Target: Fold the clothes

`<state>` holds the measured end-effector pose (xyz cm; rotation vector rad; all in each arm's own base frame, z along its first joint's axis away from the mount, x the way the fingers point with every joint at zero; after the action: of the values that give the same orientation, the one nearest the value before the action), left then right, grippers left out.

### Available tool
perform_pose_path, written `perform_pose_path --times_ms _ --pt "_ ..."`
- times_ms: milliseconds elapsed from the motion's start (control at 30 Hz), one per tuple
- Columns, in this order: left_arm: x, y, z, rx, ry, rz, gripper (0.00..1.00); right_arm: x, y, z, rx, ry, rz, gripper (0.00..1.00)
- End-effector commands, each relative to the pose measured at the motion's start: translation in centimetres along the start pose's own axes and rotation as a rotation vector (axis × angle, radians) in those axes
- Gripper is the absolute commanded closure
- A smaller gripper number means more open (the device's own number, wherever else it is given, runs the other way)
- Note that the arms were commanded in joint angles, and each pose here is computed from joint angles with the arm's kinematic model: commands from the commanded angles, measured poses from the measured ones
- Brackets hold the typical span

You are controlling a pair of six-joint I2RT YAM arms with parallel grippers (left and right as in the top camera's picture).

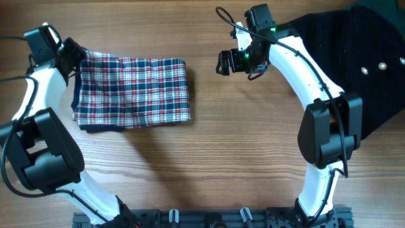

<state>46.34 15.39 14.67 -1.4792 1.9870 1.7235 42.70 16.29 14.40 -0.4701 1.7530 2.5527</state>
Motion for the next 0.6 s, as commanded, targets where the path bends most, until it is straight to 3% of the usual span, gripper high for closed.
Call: perform_pose_path --times_ms 0,33,67,100,133,167,200,233,567 --pt "-2.9 1.6 -0.5 -0.032 -0.045 -0.120 0.96 -0.6 1.4 0.4 0.001 0.004 -0.043 0.00" --pt "-3.0 1.5 -0.5 -0.031 -0.053 -0.126 0.96 -0.6 1.4 0.4 0.001 0.004 -0.043 0.00" --pt "-3.0 1.4 -0.5 -0.029 -0.060 -0.130 0.86 -0.6 1.4 0.4 0.001 0.005 -0.043 0.00" --pt "-3.1 1.4 -0.5 -0.029 -0.062 -0.133 0.66 -0.6 1.4 0.4 0.001 0.005 -0.043 0.00" --pt "-3.0 1.3 -0.5 -0.030 -0.068 -0.132 0.31 -0.6 1.4 0.4 0.001 0.005 -0.043 0.00" --pt "-3.0 1.3 -0.5 -0.032 -0.068 -0.128 0.13 -0.6 1.4 0.4 0.001 0.005 -0.043 0.00" --pt "-2.9 1.2 -0.4 -0.033 -0.067 -0.123 0.05 -0.7 1.4 0.4 0.001 0.005 -0.043 0.00" --pt "-2.7 1.2 -0.4 -0.036 -0.067 -0.116 0.01 -0.7 1.4 0.5 0.001 0.005 -0.044 0.00" --pt "-1.3 2.0 -1.3 0.000 -0.069 -0.020 0.00 -1.0 1.4 0.5 -0.001 0.012 -0.064 0.00"
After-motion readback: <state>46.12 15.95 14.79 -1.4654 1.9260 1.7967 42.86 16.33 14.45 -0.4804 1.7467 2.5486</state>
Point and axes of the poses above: each gripper's point midway between its finger pads, its own y axis back along the fingers, its own z axis along the line the jaws close on, x = y × z, the point moved 6 cm from there along y, back along the fingers, and after that the axes turned 1 degree about -y, right-handed, at the moved point
